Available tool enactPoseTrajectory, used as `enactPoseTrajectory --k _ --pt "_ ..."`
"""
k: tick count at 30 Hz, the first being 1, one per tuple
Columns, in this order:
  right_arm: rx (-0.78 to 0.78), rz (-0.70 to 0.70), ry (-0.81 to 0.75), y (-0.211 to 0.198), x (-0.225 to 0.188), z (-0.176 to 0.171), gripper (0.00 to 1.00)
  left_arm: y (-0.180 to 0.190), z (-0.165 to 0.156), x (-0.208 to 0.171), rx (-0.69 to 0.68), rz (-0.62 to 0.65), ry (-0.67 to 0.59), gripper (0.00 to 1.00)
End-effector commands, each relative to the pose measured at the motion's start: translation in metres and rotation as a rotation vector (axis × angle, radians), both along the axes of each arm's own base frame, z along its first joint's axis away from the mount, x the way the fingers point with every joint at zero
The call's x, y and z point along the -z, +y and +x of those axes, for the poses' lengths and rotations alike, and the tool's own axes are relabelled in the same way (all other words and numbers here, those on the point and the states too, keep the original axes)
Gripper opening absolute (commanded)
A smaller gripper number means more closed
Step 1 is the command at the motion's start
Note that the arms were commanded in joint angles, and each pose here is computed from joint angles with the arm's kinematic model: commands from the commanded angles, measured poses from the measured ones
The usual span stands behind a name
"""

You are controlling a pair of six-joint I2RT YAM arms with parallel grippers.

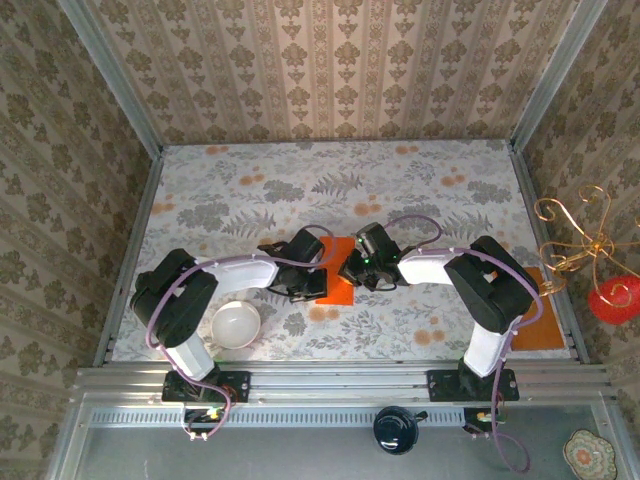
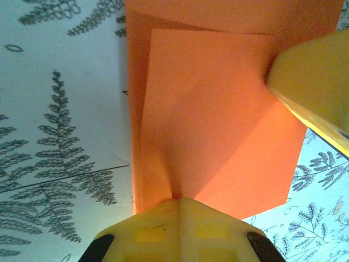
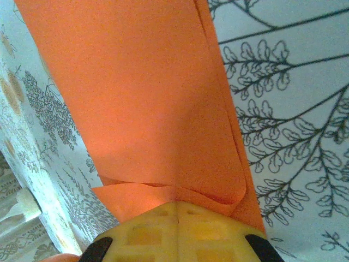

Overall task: Fold a paper plane with a square sheet of paper (pick it up from the middle)
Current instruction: Fold the triangle a second time at the center of the table.

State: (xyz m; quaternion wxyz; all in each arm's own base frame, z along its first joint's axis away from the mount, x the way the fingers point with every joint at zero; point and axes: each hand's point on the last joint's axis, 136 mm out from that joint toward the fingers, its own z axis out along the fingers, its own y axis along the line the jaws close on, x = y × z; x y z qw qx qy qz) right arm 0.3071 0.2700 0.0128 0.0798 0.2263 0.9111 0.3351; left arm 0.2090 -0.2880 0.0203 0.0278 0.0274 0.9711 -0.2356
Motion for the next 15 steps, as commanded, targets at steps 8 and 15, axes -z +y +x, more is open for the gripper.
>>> enactPoseTrajectory --k 8,15 --pt "0.07 -0.233 0.157 -0.049 0.059 -0.031 0.07 0.011 0.006 -0.014 -0.001 0.021 -0.036 0.03" --pt "0.069 -0.235 0.162 -0.05 0.061 -0.032 0.07 0.018 0.003 0.0 -0.012 0.058 -0.005 0.03"
